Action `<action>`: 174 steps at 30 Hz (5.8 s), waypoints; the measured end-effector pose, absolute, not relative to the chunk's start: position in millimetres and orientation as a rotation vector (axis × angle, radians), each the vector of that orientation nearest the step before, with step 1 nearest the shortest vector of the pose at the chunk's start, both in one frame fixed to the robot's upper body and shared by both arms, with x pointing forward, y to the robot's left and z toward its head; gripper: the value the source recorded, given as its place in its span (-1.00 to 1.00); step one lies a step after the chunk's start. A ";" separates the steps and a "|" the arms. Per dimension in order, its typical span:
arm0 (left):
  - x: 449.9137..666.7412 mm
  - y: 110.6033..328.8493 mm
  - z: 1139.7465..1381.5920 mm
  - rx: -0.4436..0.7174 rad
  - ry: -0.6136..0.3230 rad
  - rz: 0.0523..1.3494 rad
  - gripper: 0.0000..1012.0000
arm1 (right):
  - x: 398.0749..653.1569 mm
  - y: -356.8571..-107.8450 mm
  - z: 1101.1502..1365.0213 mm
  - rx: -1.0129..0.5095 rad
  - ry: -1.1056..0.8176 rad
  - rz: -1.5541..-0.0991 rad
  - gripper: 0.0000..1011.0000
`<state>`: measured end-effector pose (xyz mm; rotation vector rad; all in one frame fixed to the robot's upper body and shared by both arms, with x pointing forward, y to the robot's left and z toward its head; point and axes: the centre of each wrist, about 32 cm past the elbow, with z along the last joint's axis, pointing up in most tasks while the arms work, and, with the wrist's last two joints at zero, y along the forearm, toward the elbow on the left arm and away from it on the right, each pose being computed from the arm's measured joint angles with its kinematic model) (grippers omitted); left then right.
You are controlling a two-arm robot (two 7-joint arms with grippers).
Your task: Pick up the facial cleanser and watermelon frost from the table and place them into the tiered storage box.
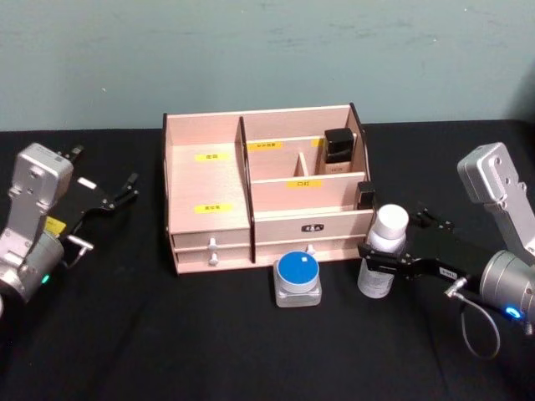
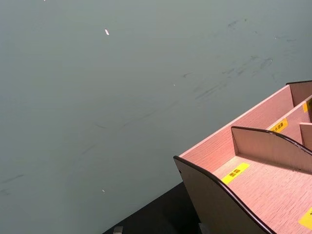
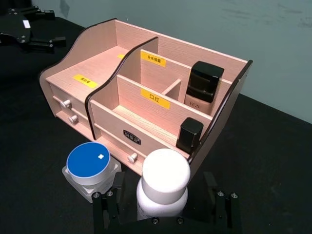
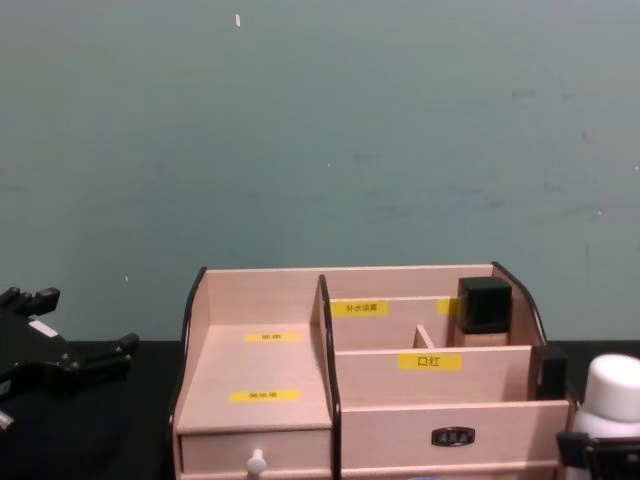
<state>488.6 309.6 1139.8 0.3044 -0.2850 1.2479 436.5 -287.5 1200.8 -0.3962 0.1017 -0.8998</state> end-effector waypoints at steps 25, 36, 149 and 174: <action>488.6 309.7 1139.8 0.305 -0.285 1.248 0.98 | 441.4 -285.8 1197.2 -0.401 0.116 -0.908 0.76; 488.6 309.7 1139.8 0.305 -0.285 1.248 0.98 | 441.1 -285.8 1197.3 -0.402 0.115 -0.907 0.18; 488.6 309.7 1139.8 0.304 -0.285 1.248 0.98 | 575.0 -192.9 1267.3 -0.340 -0.045 -0.782 0.18; 488.6 309.7 1139.8 0.305 -0.285 1.248 0.98 | 576.7 -193.0 1251.2 -0.380 0.011 -0.765 0.18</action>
